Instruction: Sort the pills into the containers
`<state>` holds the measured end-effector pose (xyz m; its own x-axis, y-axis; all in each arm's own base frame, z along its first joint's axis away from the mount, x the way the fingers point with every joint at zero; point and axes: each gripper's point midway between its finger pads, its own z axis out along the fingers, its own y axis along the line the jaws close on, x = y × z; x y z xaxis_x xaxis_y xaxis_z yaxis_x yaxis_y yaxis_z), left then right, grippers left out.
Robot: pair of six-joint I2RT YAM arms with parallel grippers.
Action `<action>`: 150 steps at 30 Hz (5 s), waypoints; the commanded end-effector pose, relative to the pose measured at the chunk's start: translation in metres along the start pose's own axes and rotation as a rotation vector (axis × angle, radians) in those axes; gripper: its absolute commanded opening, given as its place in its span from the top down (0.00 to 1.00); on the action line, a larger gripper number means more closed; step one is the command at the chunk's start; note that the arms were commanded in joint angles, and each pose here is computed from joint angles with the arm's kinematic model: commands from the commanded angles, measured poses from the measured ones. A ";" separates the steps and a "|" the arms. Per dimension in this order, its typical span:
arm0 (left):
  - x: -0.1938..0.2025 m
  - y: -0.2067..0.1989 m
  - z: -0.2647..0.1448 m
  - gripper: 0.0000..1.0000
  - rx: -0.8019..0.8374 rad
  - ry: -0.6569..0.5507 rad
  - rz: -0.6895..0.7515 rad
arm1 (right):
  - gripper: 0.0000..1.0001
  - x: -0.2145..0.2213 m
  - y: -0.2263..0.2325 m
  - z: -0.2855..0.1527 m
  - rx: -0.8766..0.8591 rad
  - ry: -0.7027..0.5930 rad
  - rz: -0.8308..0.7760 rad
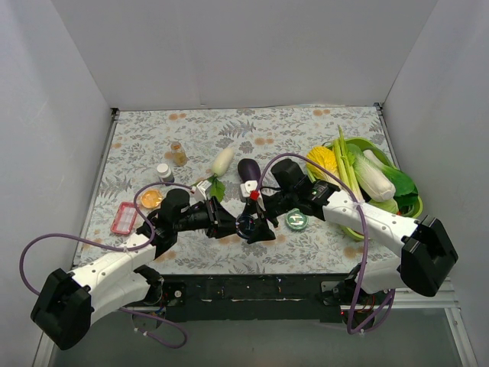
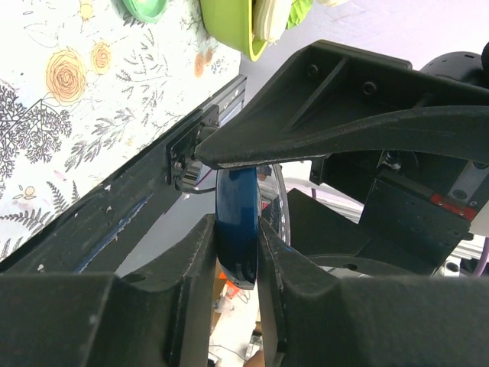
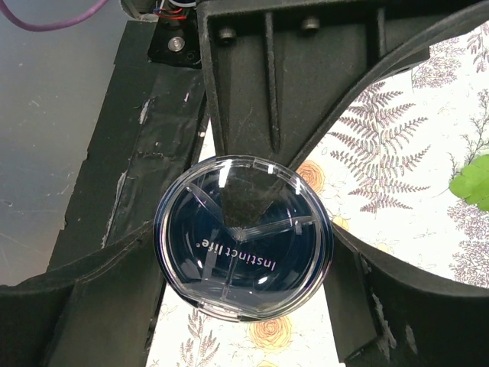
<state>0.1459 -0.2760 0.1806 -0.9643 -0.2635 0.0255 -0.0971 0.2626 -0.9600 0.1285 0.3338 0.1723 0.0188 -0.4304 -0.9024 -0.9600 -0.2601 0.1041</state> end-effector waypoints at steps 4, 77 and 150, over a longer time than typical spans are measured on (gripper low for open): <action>0.003 -0.023 -0.002 0.90 0.078 0.004 -0.045 | 0.85 -0.020 -0.009 -0.001 0.033 -0.034 -0.058; -0.014 0.009 -0.007 1.00 0.017 -0.129 -0.138 | 0.42 -0.041 -0.022 -0.018 0.210 0.028 -0.005; -0.065 0.052 -0.068 0.02 -0.341 -0.562 0.168 | 0.99 0.029 -0.105 -0.045 0.758 0.013 0.269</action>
<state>0.2014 -0.2123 0.1614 -0.7072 -0.6715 -0.2214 -0.1041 0.4085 -0.9068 0.2469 0.3109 0.1469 -0.4776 -0.3390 -0.8105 -0.7439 0.6468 0.1679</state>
